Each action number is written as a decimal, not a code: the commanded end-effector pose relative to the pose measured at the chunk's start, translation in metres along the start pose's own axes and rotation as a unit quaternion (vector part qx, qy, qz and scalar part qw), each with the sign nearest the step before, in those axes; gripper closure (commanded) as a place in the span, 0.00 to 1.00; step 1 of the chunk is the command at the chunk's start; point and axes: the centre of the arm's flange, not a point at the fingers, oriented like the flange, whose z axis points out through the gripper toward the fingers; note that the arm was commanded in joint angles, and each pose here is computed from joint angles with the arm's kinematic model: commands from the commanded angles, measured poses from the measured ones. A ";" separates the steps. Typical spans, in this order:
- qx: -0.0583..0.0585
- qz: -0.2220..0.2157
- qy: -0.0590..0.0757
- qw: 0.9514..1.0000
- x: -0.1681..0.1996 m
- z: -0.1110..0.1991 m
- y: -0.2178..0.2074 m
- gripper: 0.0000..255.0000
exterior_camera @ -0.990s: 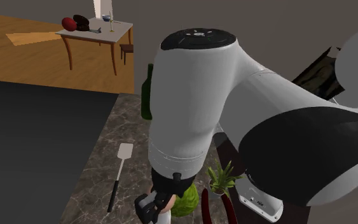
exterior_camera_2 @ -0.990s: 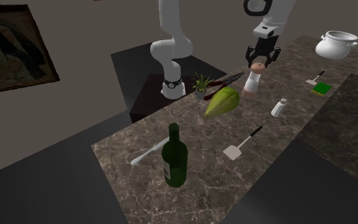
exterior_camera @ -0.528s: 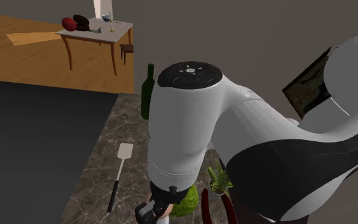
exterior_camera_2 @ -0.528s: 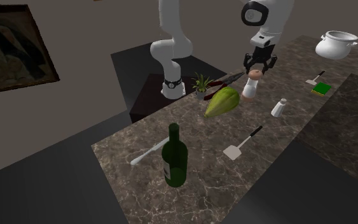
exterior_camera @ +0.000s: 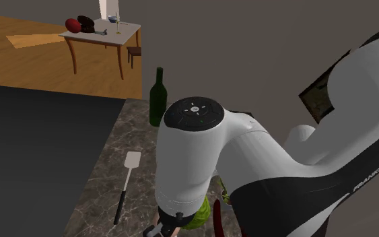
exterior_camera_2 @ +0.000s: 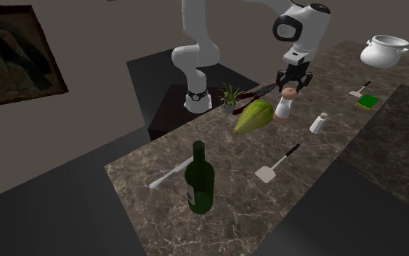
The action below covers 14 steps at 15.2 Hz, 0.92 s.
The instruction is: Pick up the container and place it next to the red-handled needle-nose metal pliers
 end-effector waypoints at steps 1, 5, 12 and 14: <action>0.000 0.000 0.000 1.000 0.001 0.009 0.001 1.00; 0.000 0.000 0.000 1.000 0.001 0.009 0.001 1.00; 0.000 0.000 0.000 1.000 0.001 0.009 0.001 0.00; 0.000 0.000 0.000 1.000 0.001 0.009 0.001 0.00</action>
